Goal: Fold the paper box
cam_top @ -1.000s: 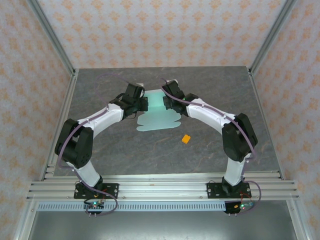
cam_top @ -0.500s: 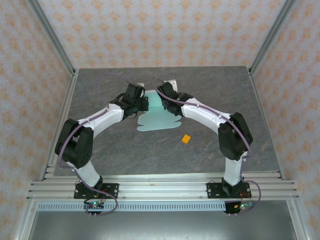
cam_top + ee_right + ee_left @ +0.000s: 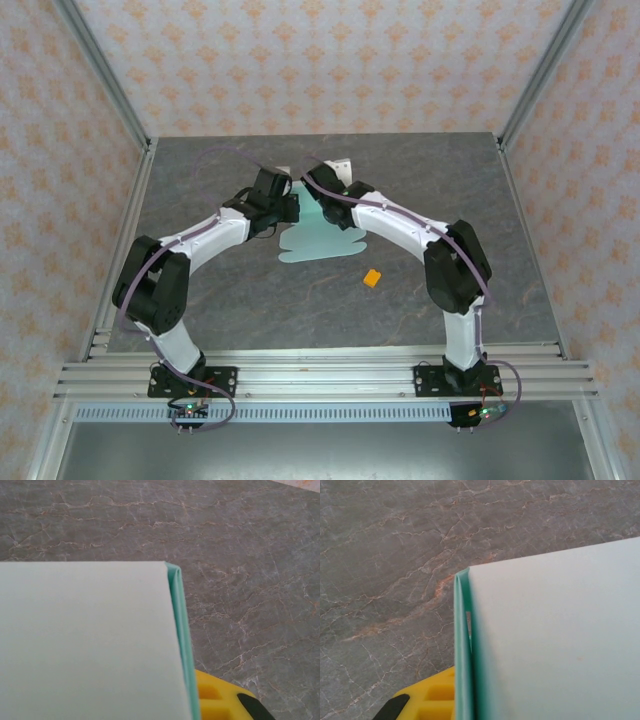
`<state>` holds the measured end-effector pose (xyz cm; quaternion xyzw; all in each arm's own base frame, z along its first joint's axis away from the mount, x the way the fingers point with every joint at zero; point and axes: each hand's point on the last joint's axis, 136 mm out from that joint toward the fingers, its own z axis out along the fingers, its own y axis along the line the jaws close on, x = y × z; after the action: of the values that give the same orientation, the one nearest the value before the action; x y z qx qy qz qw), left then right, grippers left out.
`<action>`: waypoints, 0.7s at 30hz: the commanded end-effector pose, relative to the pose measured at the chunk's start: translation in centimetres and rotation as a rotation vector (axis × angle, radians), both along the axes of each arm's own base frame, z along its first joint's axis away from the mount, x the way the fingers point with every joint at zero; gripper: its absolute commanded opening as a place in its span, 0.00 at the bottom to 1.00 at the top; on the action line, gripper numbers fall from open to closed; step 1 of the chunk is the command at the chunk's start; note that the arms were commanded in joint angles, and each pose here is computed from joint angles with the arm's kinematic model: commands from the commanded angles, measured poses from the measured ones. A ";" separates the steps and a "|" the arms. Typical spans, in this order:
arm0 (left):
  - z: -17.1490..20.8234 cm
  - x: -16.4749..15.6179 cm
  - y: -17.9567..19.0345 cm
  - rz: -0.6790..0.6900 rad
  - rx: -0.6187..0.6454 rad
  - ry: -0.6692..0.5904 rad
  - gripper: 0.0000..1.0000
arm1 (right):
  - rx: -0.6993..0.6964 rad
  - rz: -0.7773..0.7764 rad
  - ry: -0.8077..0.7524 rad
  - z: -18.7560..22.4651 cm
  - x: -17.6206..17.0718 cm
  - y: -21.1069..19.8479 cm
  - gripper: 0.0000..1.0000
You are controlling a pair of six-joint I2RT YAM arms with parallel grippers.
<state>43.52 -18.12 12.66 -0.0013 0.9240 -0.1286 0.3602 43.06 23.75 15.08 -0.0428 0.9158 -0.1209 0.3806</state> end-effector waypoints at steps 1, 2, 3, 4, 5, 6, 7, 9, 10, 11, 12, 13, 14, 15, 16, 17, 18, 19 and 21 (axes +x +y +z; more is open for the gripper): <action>0.2 -0.8 0.5 -0.011 0.035 0.025 0.07 | -0.199 -0.143 -0.006 -0.5 0.7 -6.3 0.15; 0.2 -0.8 0.5 -0.011 0.034 0.025 0.07 | -0.157 -0.109 0.010 -0.7 0.8 -5.7 0.16; 0.2 -0.8 0.5 -0.012 0.033 0.027 0.07 | -0.112 -0.067 0.015 -0.8 0.8 -4.9 0.17; 0.1 -0.8 0.4 -0.013 0.033 0.028 0.07 | -0.083 -0.042 0.018 -0.8 0.8 -4.4 0.18; 0.1 -0.7 0.5 -0.012 0.033 0.029 0.07 | -0.049 -0.009 0.032 -0.8 0.7 -3.8 0.19; 0.1 -0.7 0.4 -0.012 0.033 0.028 0.07 | -0.026 0.015 0.043 -0.8 0.6 -3.3 0.20; 0.1 -0.7 0.5 -0.011 0.033 0.029 0.07 | -0.007 0.034 0.055 -0.8 0.5 -2.9 0.21; 0.1 -0.6 0.4 -0.011 0.035 0.028 0.07 | 0.031 0.065 0.069 -0.7 0.2 -2.2 0.24; 0.0 -0.6 0.5 -0.010 0.037 0.031 0.07 | 0.044 0.075 0.075 -0.7 0.1 -2.1 0.25; 0.0 -0.6 0.5 -0.008 0.038 0.030 0.07 | 0.059 0.086 0.077 -0.7 -0.1 -1.8 0.27; 0.1 -0.5 0.5 -0.008 0.038 0.029 0.07 | 0.077 0.095 0.082 -0.6 -0.3 -1.7 0.28; 0.0 -0.6 0.6 -0.007 0.041 0.031 0.07 | 0.088 0.100 0.086 -0.6 -0.4 -1.6 0.29; -0.1 -0.6 0.6 -0.008 0.045 0.032 0.07 | 0.101 0.110 0.089 -0.5 -0.6 -1.4 0.31; -0.1 -0.5 0.6 -0.007 0.045 0.032 0.07 | 0.110 0.115 0.090 -0.4 -0.7 -1.3 0.33; 0.0 -0.6 0.6 -0.009 0.046 0.032 0.07 | 0.119 0.123 0.095 -0.4 -0.9 -1.2 0.35; 0.0 -0.6 0.6 -0.008 0.047 0.031 0.07 | 0.129 0.128 0.097 -0.3 -1.0 -1.1 0.36; 0.0 -0.6 0.6 -0.008 0.048 0.031 0.07 | 0.135 0.134 0.101 -0.3 -1.2 -1.1 0.37; -0.1 -0.6 0.7 -0.007 0.049 0.033 0.07 | 0.146 0.139 0.105 -0.3 -1.3 -0.9 0.38; -0.1 -0.6 0.7 -0.007 0.050 0.033 0.07 | 0.171 0.161 0.114 -0.1 -1.6 -0.5 0.42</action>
<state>42.84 -17.62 11.86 0.0028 0.9325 -0.1138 0.3428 41.62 24.12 14.13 -0.0937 0.9370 -0.0168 0.3362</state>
